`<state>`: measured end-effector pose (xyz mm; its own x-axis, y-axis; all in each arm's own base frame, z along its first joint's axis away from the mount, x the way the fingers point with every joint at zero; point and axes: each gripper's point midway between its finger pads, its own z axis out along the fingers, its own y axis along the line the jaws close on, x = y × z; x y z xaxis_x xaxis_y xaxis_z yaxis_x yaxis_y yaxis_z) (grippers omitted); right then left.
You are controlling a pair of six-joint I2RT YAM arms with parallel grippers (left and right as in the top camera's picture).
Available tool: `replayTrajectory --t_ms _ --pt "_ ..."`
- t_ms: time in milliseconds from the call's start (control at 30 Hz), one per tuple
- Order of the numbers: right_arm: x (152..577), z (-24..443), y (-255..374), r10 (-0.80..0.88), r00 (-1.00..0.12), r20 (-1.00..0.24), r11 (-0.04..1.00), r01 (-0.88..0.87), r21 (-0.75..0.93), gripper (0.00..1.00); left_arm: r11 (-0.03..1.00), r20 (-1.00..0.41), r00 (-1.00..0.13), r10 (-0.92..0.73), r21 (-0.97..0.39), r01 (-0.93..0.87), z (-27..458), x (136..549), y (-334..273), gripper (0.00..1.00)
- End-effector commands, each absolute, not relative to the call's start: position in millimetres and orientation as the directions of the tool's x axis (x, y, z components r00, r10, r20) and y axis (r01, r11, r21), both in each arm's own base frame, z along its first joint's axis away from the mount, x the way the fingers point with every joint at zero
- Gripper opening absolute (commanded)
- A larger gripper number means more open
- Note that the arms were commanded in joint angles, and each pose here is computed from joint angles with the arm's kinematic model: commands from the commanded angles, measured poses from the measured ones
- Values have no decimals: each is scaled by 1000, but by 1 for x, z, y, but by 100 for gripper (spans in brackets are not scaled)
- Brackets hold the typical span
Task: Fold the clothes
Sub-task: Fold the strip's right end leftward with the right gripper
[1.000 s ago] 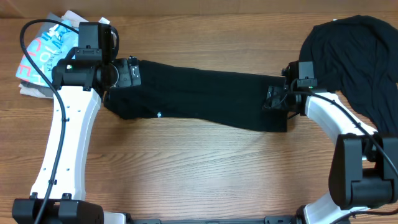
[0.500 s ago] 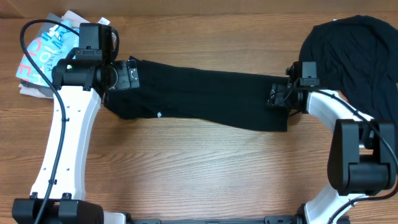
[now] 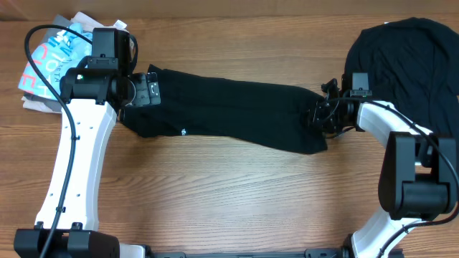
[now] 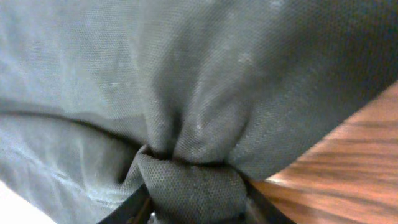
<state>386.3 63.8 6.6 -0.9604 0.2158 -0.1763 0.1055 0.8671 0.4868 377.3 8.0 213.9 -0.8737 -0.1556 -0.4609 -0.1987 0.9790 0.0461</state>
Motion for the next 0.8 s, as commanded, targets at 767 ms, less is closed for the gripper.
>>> replayTrajectory --t_ms 767 --pt "393 102 56 214 -970 -119 880 138 455 4 980 -488 -862 -137 62 -191 225 379 12 100"
